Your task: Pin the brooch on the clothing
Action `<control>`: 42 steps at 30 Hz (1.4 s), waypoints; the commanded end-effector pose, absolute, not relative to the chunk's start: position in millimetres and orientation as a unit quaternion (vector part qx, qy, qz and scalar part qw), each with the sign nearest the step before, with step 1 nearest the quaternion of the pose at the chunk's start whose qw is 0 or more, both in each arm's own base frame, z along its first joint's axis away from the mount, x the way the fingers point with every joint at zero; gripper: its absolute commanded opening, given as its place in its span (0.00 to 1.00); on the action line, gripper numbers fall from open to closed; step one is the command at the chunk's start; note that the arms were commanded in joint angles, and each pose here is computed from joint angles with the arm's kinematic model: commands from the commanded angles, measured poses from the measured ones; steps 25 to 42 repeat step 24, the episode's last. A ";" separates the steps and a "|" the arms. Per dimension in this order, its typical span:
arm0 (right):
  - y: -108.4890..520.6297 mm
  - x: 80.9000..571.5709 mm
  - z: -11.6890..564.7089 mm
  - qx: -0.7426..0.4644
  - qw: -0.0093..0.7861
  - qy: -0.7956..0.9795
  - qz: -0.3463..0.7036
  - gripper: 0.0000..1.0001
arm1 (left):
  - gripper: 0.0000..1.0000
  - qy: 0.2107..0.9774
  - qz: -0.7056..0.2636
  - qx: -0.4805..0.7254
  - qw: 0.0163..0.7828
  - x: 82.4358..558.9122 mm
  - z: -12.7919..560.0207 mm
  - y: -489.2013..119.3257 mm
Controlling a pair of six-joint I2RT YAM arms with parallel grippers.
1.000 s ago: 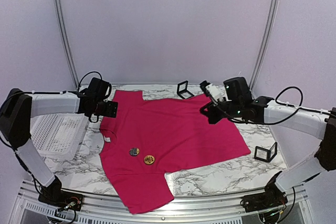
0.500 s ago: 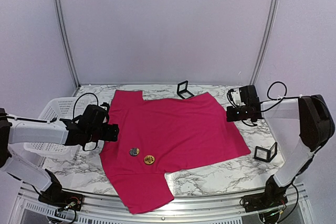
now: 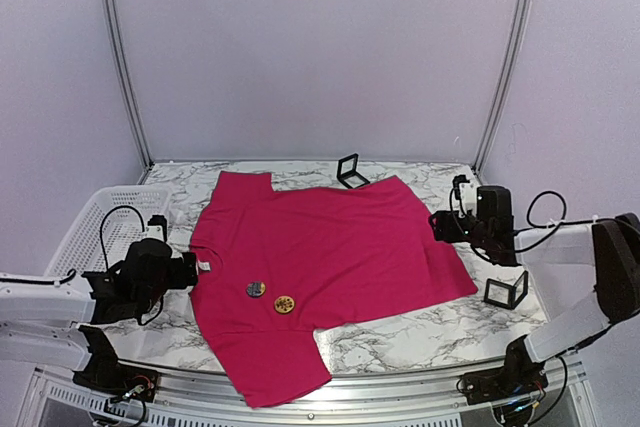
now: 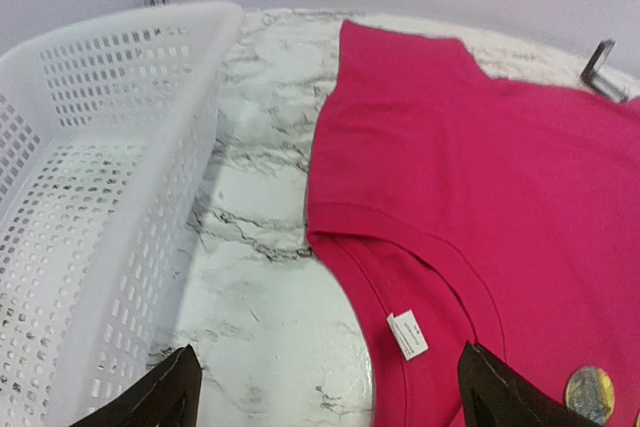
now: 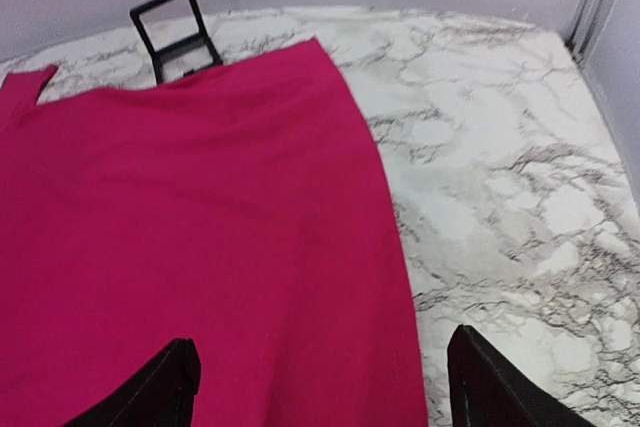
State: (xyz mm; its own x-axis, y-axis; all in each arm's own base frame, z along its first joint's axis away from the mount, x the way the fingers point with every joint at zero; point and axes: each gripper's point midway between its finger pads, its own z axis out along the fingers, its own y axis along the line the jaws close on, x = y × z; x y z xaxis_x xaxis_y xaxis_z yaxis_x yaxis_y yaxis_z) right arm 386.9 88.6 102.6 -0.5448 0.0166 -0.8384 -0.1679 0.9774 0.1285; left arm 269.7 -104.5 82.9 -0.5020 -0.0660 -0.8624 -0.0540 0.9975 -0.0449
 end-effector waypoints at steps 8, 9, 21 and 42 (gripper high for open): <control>30.9 368.4 182.2 0.027 0.638 0.769 -0.022 0.93 | 0.99 0.708 -0.009 -0.161 0.688 250.0 160.4 -38.7; 25.9 364.5 183.6 0.036 0.643 0.764 -0.030 0.93 | 0.99 0.697 -0.016 -0.166 0.697 249.0 167.2 -37.3; -9.5 345.0 186.0 0.104 0.669 0.730 -0.096 0.95 | 0.99 0.685 0.142 -0.080 0.710 260.8 212.3 -22.7; -12.4 342.0 183.6 0.109 0.672 0.726 -0.101 0.95 | 0.99 0.679 0.083 -0.082 0.725 266.3 201.0 -27.1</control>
